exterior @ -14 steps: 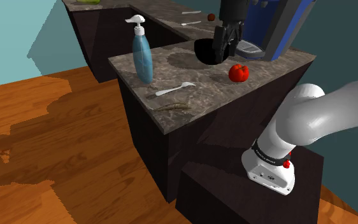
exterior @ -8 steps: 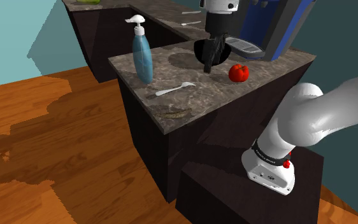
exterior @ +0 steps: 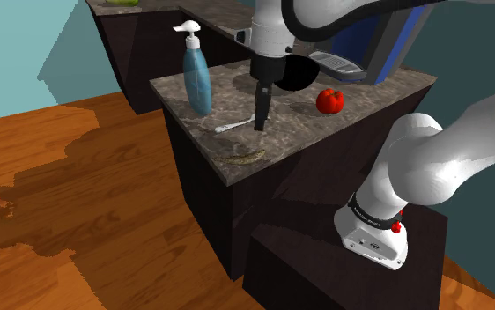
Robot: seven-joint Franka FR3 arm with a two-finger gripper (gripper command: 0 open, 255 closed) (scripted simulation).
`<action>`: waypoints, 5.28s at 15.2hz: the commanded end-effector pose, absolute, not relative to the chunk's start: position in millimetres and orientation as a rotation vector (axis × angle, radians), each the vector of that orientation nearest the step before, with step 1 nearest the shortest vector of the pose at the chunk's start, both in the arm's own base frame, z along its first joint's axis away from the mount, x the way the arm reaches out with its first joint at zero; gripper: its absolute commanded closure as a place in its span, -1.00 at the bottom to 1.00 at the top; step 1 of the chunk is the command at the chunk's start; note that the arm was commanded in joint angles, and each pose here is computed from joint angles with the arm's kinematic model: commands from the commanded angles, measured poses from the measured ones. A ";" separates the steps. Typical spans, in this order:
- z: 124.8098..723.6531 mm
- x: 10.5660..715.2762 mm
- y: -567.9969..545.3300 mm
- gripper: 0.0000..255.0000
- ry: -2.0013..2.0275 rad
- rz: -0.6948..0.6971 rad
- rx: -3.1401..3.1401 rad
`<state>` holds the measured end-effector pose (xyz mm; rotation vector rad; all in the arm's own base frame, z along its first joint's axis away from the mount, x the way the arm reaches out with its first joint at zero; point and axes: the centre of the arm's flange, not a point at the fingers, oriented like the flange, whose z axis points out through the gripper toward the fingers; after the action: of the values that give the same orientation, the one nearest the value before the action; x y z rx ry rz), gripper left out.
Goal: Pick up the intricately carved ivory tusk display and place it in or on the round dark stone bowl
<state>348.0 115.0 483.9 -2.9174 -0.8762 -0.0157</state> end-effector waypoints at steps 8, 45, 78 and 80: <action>430.2 355.5 168.1 -1.00 -1.234 -0.119 -2.775; 394.4 395.7 215.4 -1.00 -1.126 0.296 -2.845; 494.7 395.7 215.4 1.00 -1.126 0.296 -2.845; 505.3 395.7 215.4 1.00 -1.126 0.296 -2.845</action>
<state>395.7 216.4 499.4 -2.8450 -1.1264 0.2952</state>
